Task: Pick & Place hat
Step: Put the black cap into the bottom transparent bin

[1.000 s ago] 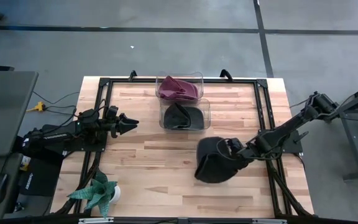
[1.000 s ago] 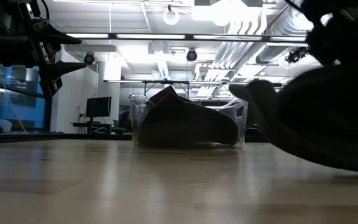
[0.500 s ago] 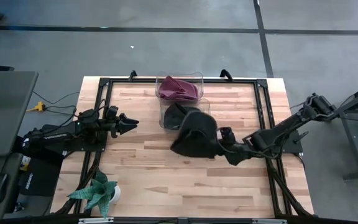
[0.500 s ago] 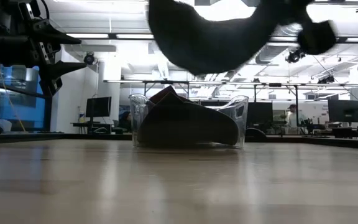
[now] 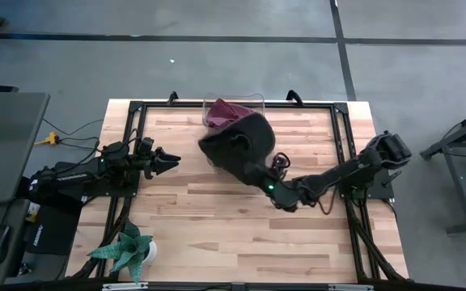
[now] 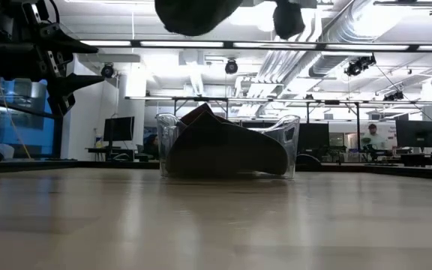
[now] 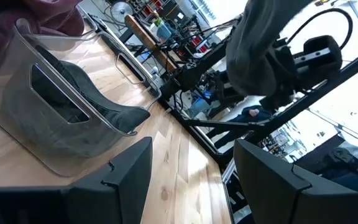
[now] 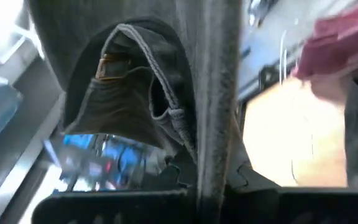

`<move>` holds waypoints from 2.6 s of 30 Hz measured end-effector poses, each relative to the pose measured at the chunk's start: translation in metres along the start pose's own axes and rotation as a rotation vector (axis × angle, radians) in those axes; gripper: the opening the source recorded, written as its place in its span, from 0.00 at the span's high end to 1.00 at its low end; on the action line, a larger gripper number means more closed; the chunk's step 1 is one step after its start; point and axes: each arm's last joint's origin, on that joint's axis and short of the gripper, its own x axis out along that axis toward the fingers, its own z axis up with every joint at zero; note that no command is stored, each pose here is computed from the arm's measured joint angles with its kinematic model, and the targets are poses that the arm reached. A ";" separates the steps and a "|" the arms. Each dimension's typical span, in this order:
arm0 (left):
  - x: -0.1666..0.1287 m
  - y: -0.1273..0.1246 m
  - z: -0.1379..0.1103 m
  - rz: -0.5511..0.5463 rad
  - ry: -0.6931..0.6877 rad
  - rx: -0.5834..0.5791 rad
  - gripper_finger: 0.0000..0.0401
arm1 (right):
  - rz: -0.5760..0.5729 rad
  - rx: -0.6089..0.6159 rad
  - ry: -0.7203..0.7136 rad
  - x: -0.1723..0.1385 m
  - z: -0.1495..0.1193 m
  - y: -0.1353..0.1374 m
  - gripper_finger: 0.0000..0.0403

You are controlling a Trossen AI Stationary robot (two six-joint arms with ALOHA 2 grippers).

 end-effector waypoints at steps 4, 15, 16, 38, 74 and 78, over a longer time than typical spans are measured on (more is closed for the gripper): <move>0.000 0.000 0.000 0.000 0.000 0.000 0.46 | -0.007 0.014 -0.103 0.016 -0.012 -0.001 0.99; 0.000 0.000 0.000 0.000 0.000 0.000 0.46 | 0.008 0.225 -0.305 0.035 -0.040 -0.034 0.99; 0.000 0.000 0.000 0.000 0.000 0.000 0.46 | 0.005 0.245 -0.323 0.036 -0.042 -0.037 0.99; 0.000 0.000 0.000 0.000 0.000 0.000 0.46 | -0.071 0.355 -0.482 0.060 -0.074 -0.057 0.99; 0.000 0.000 0.000 0.000 0.000 0.000 0.46 | -0.133 0.151 -0.511 0.081 -0.079 -0.070 0.99; 0.000 0.000 0.000 0.000 0.000 0.000 0.46 | -0.153 0.083 -0.515 0.086 -0.081 -0.075 0.99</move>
